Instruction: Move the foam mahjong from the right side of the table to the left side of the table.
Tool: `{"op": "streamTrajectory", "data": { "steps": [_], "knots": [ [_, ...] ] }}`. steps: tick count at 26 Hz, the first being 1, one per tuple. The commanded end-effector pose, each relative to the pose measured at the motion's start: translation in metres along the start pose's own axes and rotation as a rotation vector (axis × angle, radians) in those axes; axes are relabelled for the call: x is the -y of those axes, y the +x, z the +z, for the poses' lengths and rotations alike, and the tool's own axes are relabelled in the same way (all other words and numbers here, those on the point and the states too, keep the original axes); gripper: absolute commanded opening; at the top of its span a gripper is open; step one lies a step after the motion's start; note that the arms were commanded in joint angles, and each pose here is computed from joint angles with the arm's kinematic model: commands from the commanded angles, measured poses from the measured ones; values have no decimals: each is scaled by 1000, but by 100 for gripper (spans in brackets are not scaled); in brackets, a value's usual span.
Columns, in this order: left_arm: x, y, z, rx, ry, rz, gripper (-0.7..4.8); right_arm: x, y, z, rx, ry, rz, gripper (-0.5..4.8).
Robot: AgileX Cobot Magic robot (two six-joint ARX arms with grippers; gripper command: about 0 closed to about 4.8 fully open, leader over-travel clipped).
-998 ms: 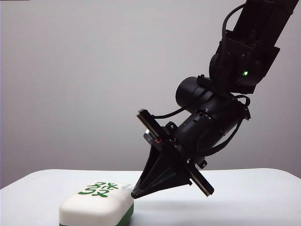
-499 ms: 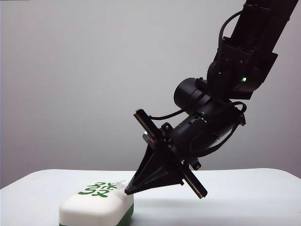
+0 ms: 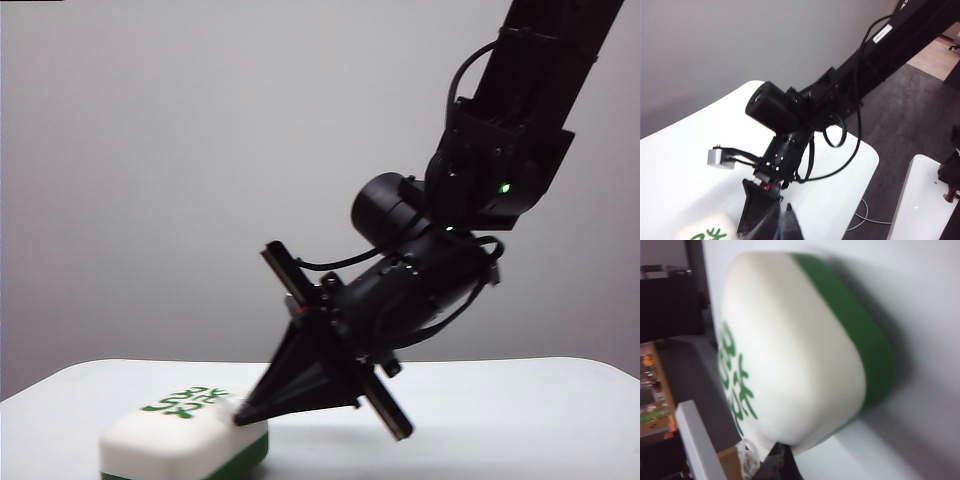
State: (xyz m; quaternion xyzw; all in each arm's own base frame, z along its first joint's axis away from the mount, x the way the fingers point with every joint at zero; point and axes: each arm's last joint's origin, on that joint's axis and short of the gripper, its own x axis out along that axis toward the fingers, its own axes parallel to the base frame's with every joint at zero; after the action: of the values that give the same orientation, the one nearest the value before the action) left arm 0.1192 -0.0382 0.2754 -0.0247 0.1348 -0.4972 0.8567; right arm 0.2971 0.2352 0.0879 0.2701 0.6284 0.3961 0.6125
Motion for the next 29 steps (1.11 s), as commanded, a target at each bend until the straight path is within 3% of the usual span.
{"op": "streamTrajectory", "data": {
  "steps": [1,10,16,23,29],
  "knots": [
    [1,-1,2,8,17,-4,-5,-2,9,7,-3,17,22,-5],
    [1,-1,-2,-18,-4,-10,-5,-21,16,34,22,-14,40,-5],
    [2,-1,-3,-30,11,-11,-5,-20,26,42,-6,8,24,-5],
    [2,-1,-7,-59,-12,-15,-5,-21,25,47,37,-56,11,-5],
    [2,-1,-7,-59,1,-13,-5,-38,11,50,53,-117,59,-5]
  ]
}}
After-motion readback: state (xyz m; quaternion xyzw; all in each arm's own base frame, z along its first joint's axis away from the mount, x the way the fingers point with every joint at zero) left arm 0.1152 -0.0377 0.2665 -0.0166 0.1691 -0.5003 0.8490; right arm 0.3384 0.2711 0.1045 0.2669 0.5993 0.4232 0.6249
